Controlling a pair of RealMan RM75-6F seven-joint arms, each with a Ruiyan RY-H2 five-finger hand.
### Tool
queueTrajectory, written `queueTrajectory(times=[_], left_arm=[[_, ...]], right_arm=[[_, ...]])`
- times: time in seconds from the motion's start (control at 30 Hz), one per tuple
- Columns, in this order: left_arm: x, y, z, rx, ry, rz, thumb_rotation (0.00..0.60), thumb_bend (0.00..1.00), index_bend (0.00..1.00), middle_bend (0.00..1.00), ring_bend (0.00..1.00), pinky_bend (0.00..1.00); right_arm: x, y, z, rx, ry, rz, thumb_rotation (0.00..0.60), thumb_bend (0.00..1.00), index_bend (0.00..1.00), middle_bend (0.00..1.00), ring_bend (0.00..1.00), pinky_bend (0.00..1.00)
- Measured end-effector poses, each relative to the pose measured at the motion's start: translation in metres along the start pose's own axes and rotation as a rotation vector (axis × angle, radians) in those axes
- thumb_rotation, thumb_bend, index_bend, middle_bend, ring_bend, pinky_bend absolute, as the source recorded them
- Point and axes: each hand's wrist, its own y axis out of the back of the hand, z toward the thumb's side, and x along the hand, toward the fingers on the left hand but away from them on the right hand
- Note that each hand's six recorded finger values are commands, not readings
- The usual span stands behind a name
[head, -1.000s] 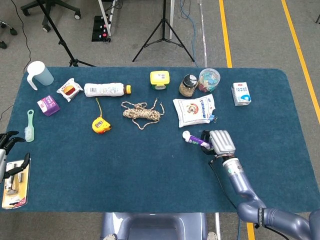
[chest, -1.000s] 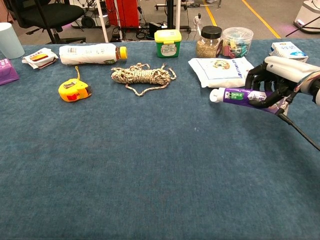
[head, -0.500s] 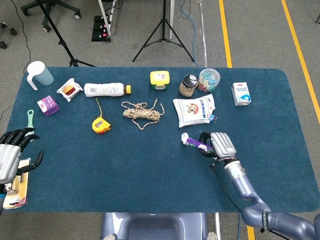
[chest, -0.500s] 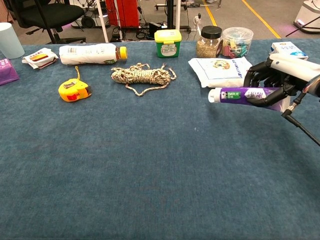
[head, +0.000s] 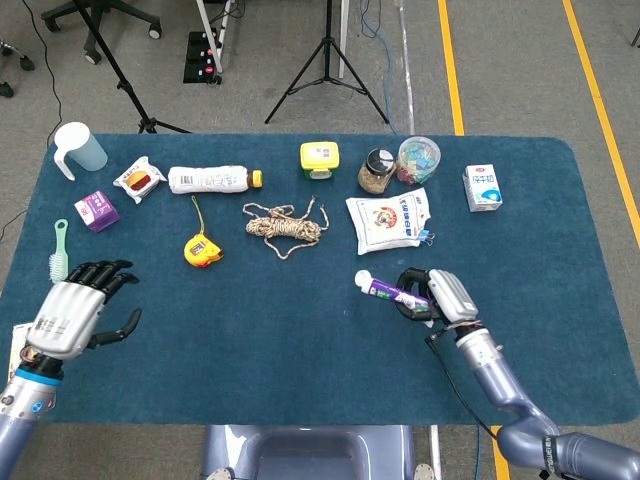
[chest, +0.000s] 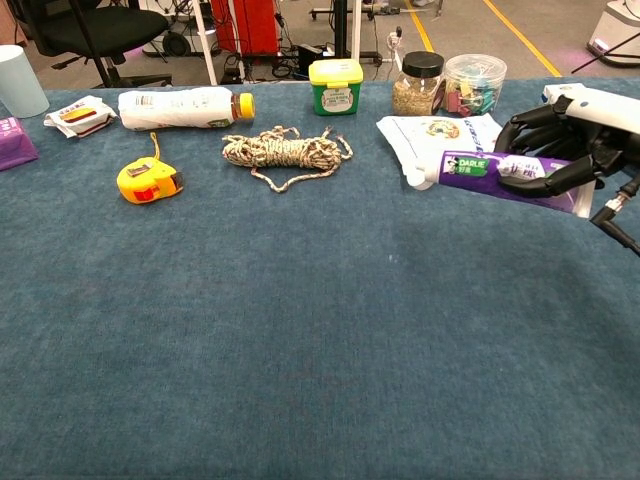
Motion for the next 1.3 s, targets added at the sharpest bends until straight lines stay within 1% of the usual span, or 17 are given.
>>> queueTrajectory(times=[0.1,0.2,0.43,0.53,0.6,0.77,0.87,0.97,1.07,1.3], left_arm=[[0.01,-0.007,0.015,-0.014,-0.038,-0.043,0.313,0.39,0.24,0.23,0.22,0.24],[0.02,-0.013,0.031,-0.041,-0.077,-0.086,0.305,0.39,0.2,0.2,0.22,0.24],[0.046,-0.026,0.071,-0.124,-0.181,-0.194,0.254,0.39,0.09,0.13,0.19,0.24],[0.059,-0.031,0.089,-0.172,-0.224,-0.247,0.221,0.39,0.03,0.11,0.17,0.24],[0.068,-0.034,0.103,-0.215,-0.252,-0.283,0.2,0.39,0.01,0.1,0.16,0.24],[0.087,-0.04,0.131,-0.299,-0.307,-0.37,0.134,0.39,0.0,0.08,0.14,0.24],[0.098,-0.043,0.145,-0.322,-0.333,-0.417,0.117,0.39,0.0,0.08,0.14,0.24],[0.108,-0.044,0.152,-0.333,-0.343,-0.45,0.095,0.39,0.0,0.08,0.13,0.24],[0.116,-0.045,0.156,-0.322,-0.346,-0.476,0.066,0.39,0.0,0.07,0.13,0.24],[0.133,-0.044,0.164,-0.314,-0.337,-0.527,0.039,0.39,0.02,0.06,0.12,0.24]], right_arm=[[0.005,0.0,0.007,-0.024,0.025,0.003,0.6,0.44,0.69,0.78,0.8,0.92],[0.009,-0.003,0.013,-0.048,0.042,0.011,0.6,0.44,0.69,0.78,0.8,0.92],[0.016,-0.013,0.028,-0.095,0.086,0.029,0.6,0.44,0.7,0.78,0.8,0.92],[0.016,-0.017,0.032,-0.107,0.095,0.037,0.6,0.44,0.7,0.78,0.8,0.92],[0.015,-0.02,0.035,-0.113,0.102,0.042,0.6,0.44,0.7,0.78,0.8,0.92],[0.014,-0.026,0.042,-0.129,0.116,0.051,0.6,0.44,0.7,0.78,0.8,0.92],[0.013,-0.027,0.044,-0.136,0.12,0.052,0.6,0.44,0.7,0.78,0.8,0.92],[0.012,-0.028,0.044,-0.136,0.117,0.053,0.6,0.44,0.7,0.78,0.8,0.92],[0.013,-0.029,0.043,-0.138,0.111,0.051,0.6,0.44,0.7,0.78,0.8,0.92],[0.015,-0.028,0.043,-0.157,0.107,0.049,0.6,0.45,0.7,0.78,0.8,0.92]])
